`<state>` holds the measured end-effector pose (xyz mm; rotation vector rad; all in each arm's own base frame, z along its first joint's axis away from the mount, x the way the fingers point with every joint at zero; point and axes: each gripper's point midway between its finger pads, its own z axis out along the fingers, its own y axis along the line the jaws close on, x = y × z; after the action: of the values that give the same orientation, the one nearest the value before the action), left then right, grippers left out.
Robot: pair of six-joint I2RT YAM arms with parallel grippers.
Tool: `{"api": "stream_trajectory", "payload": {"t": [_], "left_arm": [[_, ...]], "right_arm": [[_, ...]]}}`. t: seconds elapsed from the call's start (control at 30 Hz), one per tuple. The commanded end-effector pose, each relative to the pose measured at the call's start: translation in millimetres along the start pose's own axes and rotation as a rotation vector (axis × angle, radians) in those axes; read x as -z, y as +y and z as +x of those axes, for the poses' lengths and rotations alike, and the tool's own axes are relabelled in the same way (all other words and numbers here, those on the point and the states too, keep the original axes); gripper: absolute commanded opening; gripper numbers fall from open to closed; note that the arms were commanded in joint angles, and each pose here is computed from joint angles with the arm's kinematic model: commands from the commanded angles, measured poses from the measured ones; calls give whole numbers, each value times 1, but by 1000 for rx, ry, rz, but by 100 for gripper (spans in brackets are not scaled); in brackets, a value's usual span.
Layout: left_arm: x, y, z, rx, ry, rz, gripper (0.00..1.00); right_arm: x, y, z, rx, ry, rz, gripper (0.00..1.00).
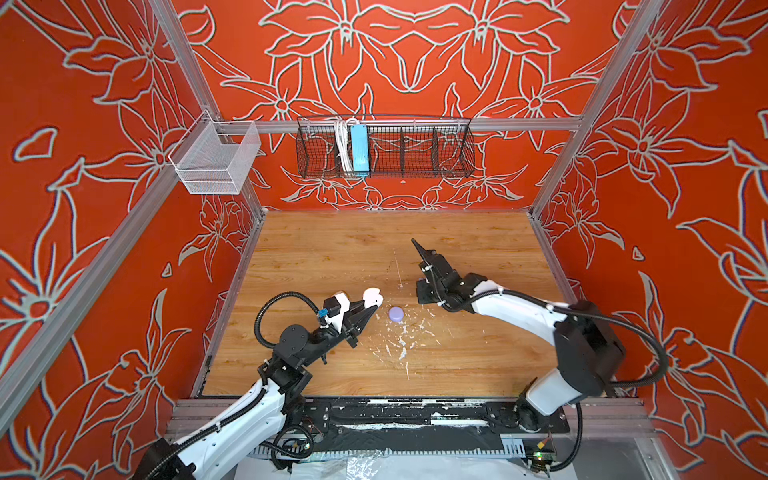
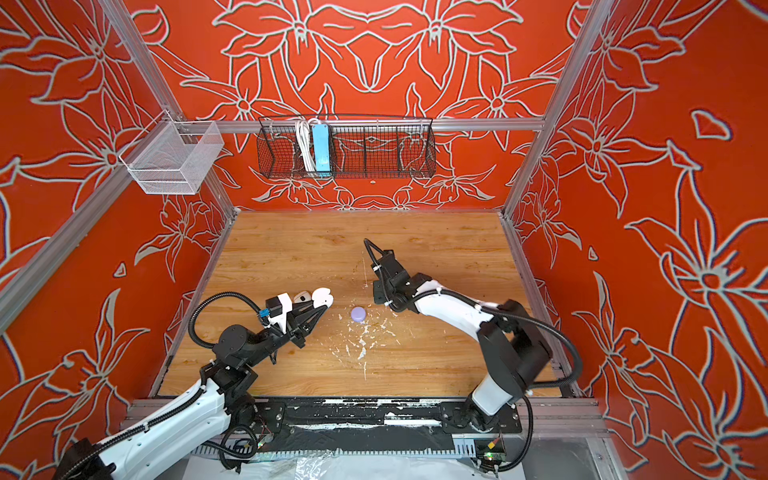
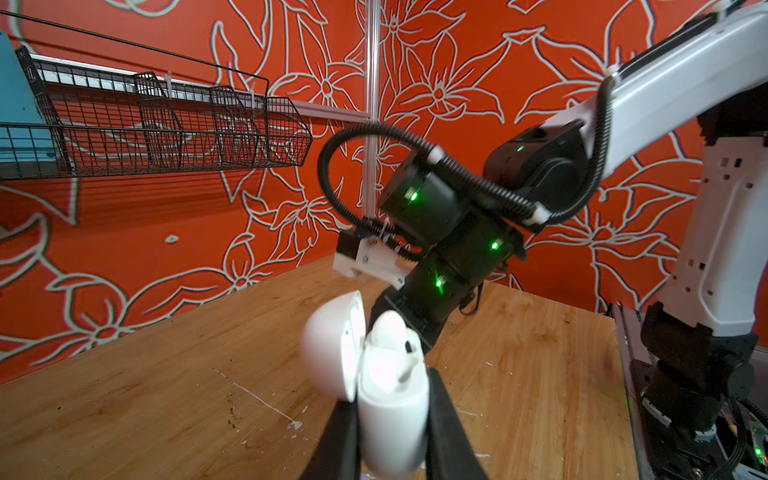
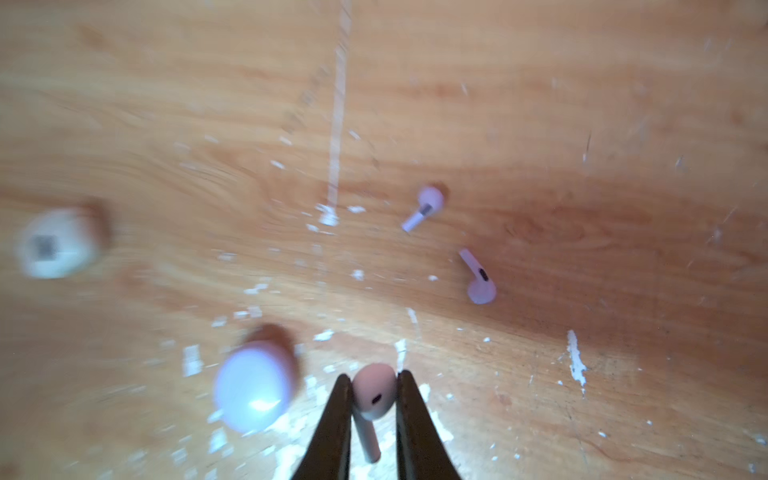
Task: Insert the wireless bluetooth earbuds into the charging case
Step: 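Lift the earbud and carry it with the right gripper toward the case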
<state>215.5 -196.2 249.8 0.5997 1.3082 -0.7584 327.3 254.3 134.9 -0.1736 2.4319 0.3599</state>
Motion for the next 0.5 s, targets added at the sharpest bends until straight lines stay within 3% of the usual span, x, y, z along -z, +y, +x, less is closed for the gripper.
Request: {"api": "stream_trajectory", "payload": {"t": [0.0,0.1,0.47], "left_arm": [[1,0,-9,5,-60,0,0],[1,-2,-9,-3,-59,8,0],[2,-7,-12,-17,-69,35,0]], "right_arm": [[45,28,-28,50,-181,-67,18],[87,58,-39,99,-304,-178,18],[203,133,-40,157,-571,-594,16]]}}
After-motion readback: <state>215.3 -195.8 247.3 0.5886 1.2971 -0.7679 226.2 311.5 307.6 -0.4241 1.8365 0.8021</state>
